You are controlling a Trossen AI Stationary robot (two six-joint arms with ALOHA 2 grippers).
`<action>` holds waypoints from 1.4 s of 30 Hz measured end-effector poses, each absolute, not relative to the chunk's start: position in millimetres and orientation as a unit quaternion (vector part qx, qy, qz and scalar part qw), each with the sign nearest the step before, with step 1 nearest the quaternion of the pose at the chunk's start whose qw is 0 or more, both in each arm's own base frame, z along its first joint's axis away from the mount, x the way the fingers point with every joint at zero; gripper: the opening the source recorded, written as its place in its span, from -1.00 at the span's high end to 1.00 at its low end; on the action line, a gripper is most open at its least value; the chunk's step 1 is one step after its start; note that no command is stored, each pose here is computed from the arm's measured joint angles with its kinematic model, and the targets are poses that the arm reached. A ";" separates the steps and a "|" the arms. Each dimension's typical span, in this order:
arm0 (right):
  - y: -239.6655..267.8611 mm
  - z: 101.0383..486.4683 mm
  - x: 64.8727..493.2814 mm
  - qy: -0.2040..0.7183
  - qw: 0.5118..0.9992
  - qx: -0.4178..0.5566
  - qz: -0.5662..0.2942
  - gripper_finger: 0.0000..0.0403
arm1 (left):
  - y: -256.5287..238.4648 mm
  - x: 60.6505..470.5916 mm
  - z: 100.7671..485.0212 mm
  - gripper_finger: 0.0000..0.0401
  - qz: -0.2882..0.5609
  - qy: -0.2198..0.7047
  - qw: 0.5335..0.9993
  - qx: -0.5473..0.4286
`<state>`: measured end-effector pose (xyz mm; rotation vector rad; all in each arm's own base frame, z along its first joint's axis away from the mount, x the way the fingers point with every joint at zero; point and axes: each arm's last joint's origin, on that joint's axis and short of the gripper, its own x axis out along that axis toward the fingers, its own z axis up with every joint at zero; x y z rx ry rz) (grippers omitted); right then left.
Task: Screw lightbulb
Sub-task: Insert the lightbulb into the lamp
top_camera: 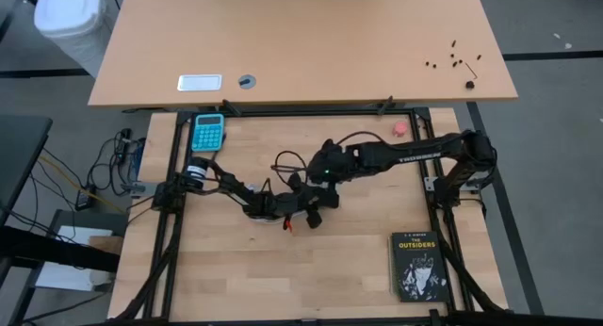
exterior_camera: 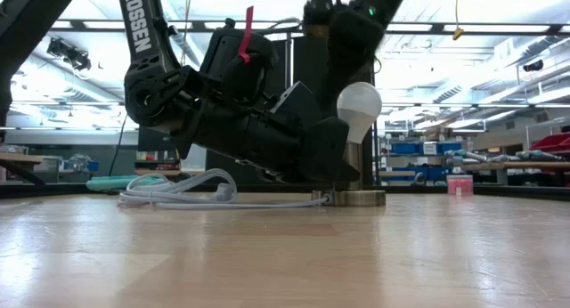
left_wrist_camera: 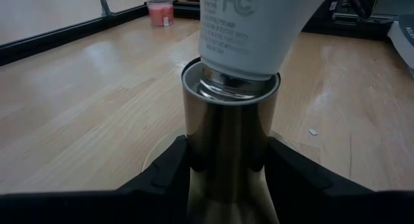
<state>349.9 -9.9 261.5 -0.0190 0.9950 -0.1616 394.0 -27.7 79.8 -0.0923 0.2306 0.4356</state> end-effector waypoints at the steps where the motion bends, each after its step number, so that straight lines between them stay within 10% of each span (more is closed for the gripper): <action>1: -9.8 267.2 349.3 0.471 0.879 -0.009 -0.077 -0.66 | -27.8 394.0 79.7 0.17 0.215 0.114 0.969 -0.046; 15: 8.6 327.0 282.3 0.365 0.919 -0.008 -0.149 -0.66 | -27.9 393.9 79.5 0.17 0.215 0.115 0.969 -0.045; 42: 48.8 202.0 208.6 0.260 0.931 0.088 -0.240 -0.58 | -30.7 394.0 79.8 0.17 0.206 0.112 0.971 -0.047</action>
